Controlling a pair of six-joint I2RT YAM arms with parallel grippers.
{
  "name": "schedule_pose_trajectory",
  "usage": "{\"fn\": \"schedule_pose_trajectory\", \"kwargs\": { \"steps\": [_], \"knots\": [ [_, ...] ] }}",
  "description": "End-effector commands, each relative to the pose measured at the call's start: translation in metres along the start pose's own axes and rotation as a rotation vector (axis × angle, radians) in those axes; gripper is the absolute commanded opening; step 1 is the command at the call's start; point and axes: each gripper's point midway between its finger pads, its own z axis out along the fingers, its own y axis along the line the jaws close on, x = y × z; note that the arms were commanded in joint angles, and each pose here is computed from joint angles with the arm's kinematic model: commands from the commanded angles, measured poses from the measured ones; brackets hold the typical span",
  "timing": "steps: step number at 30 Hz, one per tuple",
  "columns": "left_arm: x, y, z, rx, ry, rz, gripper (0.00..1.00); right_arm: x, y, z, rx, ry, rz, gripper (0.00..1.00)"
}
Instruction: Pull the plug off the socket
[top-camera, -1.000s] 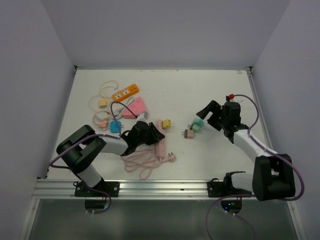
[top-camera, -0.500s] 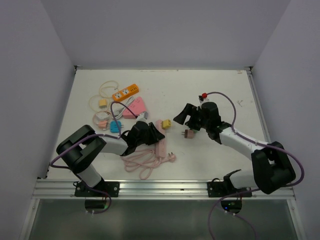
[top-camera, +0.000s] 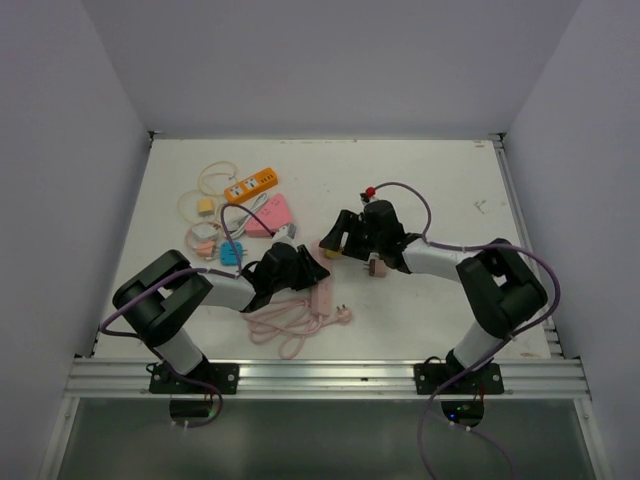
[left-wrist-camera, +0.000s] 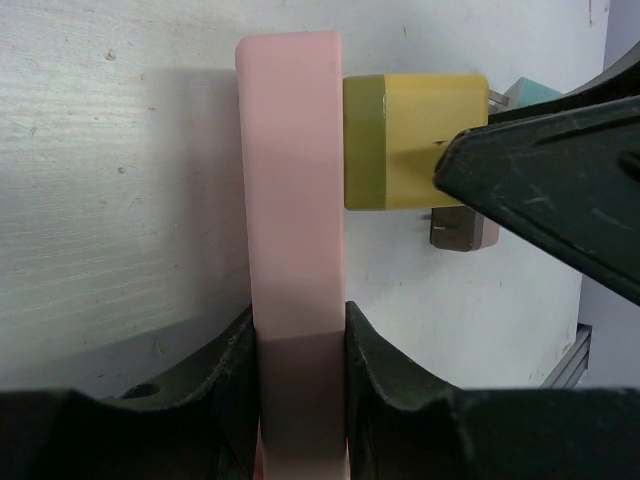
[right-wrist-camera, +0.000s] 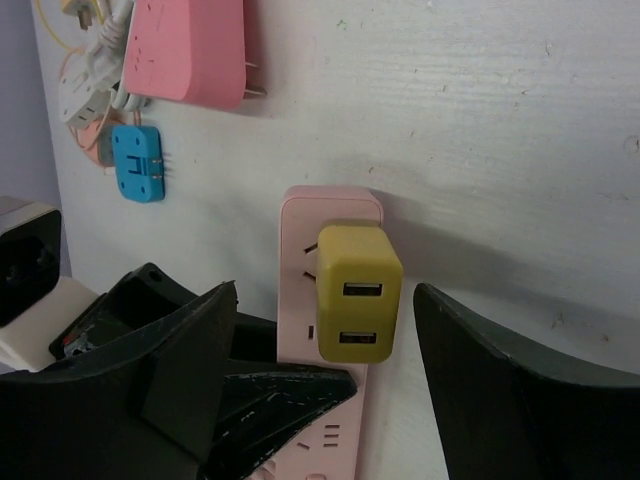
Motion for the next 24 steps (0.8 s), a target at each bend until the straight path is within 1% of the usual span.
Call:
{"fn": "schedule_pose_trajectory", "kwargs": {
  "steps": [1, 2, 3, 5, 6, 7, 8, 10, 11, 12, 13, 16, 24],
  "knots": [
    [0.040, 0.072, -0.012, -0.215, 0.138, 0.095, 0.00, -0.017, 0.013, 0.007, -0.029, -0.055, -0.007, 0.73],
    [0.041, 0.072, -0.012, -0.217, 0.139, 0.094, 0.00, -0.015, 0.012, 0.008, -0.025, -0.050, -0.005, 0.69],
    [0.041, 0.073, -0.012, -0.219, 0.141, 0.094, 0.00, -0.015, 0.011, 0.008, -0.027, -0.048, -0.005, 0.61],
    [0.042, 0.073, -0.012, -0.221, 0.144, 0.094, 0.00, -0.013, 0.010, 0.009, -0.028, -0.042, -0.006, 0.52],
    [0.042, 0.073, -0.011, -0.221, 0.146, 0.094, 0.00, -0.012, 0.009, 0.009, -0.026, -0.040, -0.004, 0.41],
    [0.042, 0.073, -0.011, -0.222, 0.147, 0.094, 0.00, -0.011, 0.008, 0.009, -0.023, -0.038, -0.007, 0.34],
    [0.042, 0.075, -0.011, -0.227, 0.149, 0.095, 0.00, -0.011, 0.007, 0.008, -0.019, -0.040, -0.009, 0.24],
    [0.043, 0.075, -0.012, -0.232, 0.151, 0.094, 0.00, -0.011, 0.006, 0.006, -0.010, -0.041, -0.017, 0.14],
    [0.043, 0.077, -0.012, -0.239, 0.150, 0.090, 0.00, -0.012, 0.005, 0.005, -0.003, -0.045, -0.018, 0.05],
    [0.043, 0.077, -0.012, -0.244, 0.148, 0.085, 0.00, -0.012, 0.003, 0.004, 0.008, -0.044, -0.020, 0.01],
    [0.044, 0.080, -0.013, -0.256, 0.152, 0.084, 0.00, -0.013, 0.004, 0.001, 0.005, -0.049, -0.027, 0.00],
    [0.043, 0.085, -0.015, -0.289, 0.145, 0.069, 0.00, -0.011, 0.000, -0.004, 0.022, -0.057, -0.030, 0.00],
    [0.041, 0.099, -0.019, -0.369, 0.126, 0.040, 0.00, -0.030, 0.000, -0.033, 0.020, -0.154, -0.017, 0.00]
  ]
}}
